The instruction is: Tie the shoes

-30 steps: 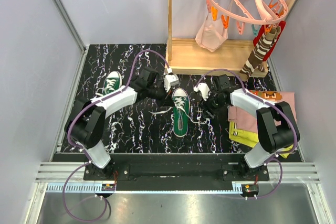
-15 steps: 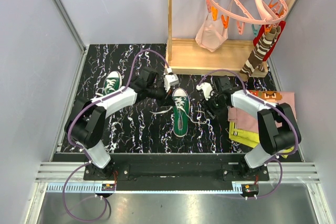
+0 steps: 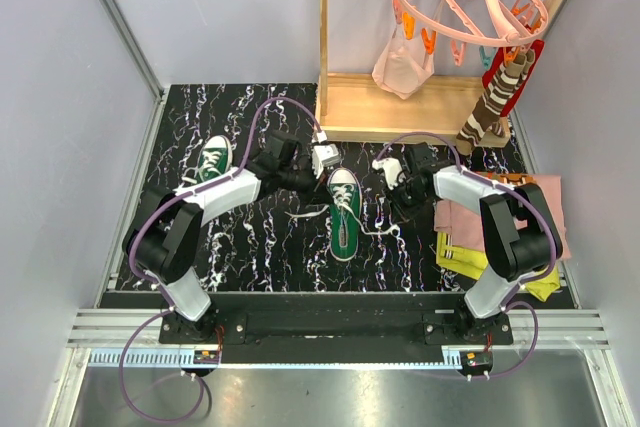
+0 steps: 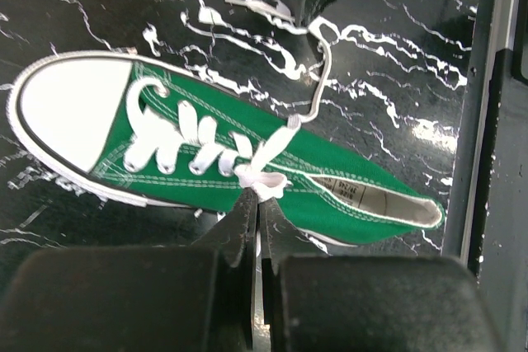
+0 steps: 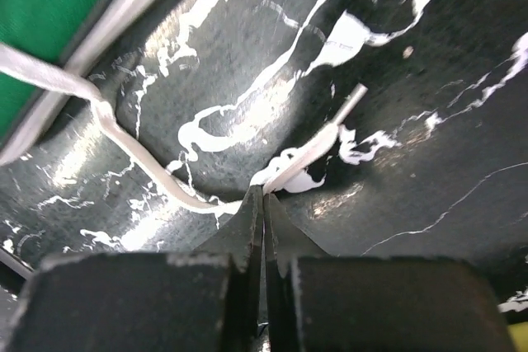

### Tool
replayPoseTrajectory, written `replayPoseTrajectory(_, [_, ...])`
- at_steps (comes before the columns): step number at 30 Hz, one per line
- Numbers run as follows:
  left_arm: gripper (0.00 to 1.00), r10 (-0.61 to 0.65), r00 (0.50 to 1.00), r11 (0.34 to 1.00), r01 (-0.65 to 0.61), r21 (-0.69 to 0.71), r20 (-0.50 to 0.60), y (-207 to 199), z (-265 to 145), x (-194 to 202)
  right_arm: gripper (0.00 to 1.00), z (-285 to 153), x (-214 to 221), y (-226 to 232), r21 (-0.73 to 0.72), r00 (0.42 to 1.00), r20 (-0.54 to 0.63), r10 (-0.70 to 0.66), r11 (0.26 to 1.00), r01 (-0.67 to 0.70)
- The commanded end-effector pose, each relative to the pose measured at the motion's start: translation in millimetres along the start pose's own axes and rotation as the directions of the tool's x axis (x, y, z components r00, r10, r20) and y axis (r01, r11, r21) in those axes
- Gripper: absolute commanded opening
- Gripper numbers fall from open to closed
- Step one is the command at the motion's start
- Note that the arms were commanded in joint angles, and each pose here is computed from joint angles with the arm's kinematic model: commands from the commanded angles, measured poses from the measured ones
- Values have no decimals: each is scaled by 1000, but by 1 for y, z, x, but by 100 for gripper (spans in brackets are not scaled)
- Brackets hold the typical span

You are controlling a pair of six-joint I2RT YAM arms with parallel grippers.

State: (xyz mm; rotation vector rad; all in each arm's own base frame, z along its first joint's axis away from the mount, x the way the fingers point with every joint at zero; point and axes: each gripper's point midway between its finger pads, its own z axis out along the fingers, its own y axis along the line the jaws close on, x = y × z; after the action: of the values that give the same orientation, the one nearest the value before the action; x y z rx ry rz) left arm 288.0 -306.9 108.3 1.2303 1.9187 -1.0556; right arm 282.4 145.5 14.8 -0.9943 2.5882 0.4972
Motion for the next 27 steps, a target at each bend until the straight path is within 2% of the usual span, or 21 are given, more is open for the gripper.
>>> replayPoseTrajectory(1, [0, 83, 994, 996, -85, 21, 72, -10, -9, -20, 0, -33, -57, 4, 10, 986, 168, -25, 1000, 24])
replayPoseTrajectory(3, [0, 97, 992, 995, -99, 28, 78, -12, -8, -20, 0, -49, -86, 4, 19, 967, 253, -33, 999, 29])
replayPoseTrajectory(7, [0, 121, 989, 992, -124, 35, 90, -13, -8, -22, 0, -70, -127, -1, 47, 936, 348, -53, 998, 39])
replayPoseTrajectory(12, [0, 171, 978, 984, -176, 30, 117, -13, -9, -25, 0, -89, -183, 12, -42, 881, 472, -48, 996, 77])
replayPoseTrajectory(14, [0, 177, 977, 983, -182, 34, 119, -14, -9, -25, 0, -93, -208, 19, -119, 859, 512, -2, 990, 74])
replayPoseTrajectory(20, [0, 212, 967, 976, -218, 25, 144, -16, -11, -28, 0, -91, -258, 54, -264, 831, 553, 53, 958, 115])
replayPoseTrajectory(27, [0, 238, 960, 970, -243, 16, 145, -19, -15, -22, 0, -44, -259, 95, -372, 875, 482, 44, 915, 159])
